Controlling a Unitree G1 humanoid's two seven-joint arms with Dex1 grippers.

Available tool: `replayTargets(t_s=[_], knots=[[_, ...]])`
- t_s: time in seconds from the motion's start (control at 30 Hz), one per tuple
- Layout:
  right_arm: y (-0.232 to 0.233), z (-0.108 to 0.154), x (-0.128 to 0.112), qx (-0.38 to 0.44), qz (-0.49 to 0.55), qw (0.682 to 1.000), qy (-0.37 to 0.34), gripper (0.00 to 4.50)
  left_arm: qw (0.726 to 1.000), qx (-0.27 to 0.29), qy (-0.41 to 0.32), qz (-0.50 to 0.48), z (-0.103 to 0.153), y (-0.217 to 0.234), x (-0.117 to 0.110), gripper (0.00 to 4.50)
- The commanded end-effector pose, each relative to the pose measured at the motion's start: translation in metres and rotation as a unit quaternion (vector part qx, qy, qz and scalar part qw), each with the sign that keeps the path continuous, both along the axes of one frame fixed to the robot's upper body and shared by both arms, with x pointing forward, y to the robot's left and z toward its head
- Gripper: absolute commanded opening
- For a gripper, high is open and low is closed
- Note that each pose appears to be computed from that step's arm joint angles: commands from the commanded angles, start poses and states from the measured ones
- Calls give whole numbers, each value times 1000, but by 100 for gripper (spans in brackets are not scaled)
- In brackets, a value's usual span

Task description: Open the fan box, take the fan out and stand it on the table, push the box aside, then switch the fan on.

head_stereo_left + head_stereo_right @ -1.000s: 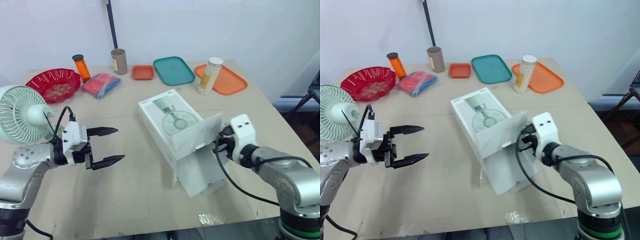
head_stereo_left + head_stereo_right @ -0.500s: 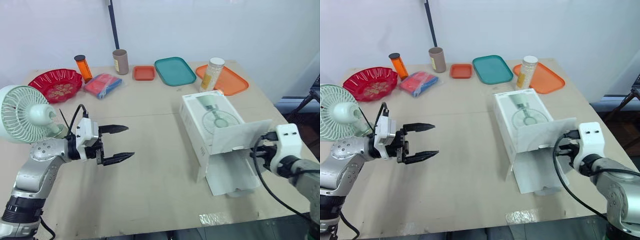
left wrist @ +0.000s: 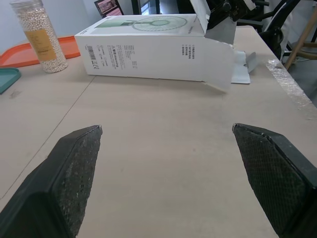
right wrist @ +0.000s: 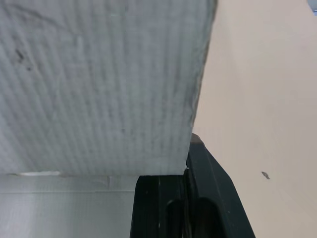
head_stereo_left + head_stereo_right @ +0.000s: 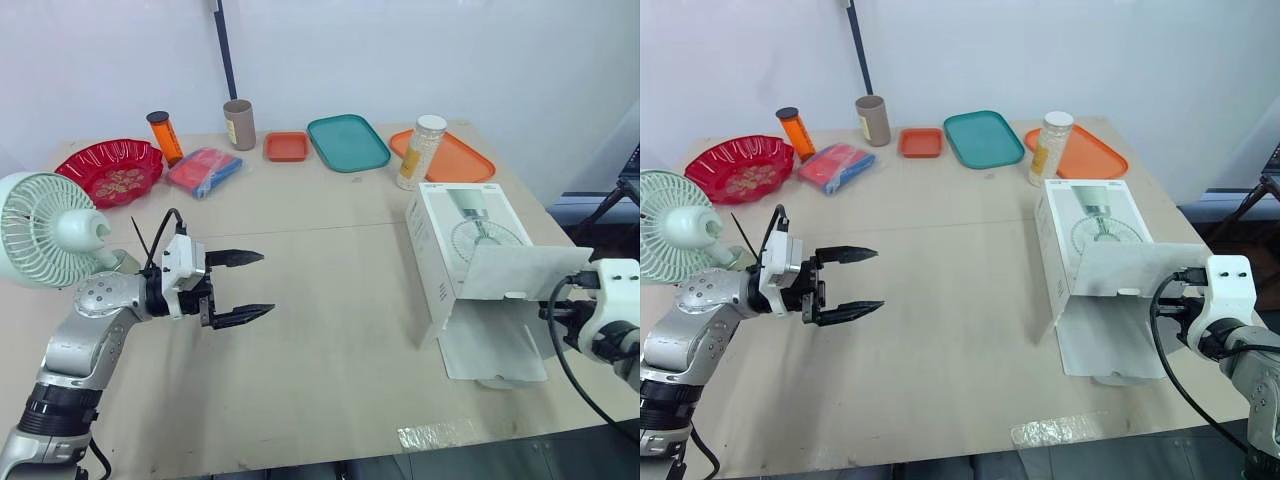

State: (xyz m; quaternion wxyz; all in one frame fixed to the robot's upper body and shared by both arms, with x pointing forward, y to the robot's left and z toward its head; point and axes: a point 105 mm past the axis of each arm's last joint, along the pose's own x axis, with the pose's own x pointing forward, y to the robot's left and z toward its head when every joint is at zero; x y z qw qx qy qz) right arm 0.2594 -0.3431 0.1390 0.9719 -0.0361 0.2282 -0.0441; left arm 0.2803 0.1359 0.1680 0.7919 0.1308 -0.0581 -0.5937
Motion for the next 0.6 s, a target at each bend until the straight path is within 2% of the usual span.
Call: replayTargets(t_s=[0.03,0.2,0.6], knots=[[-17,13,-6,-24,-14,1000,-12,3,1000,2,-14,-18,3,-6,-4,450],[-35,3,-8,-36,-9,999,5,3,999,-16,-34,-35,16,-21,2,450],[-58,10,5,-68,-7,998,3,3,999,-13,-32,-40,14,-21,3,450]])
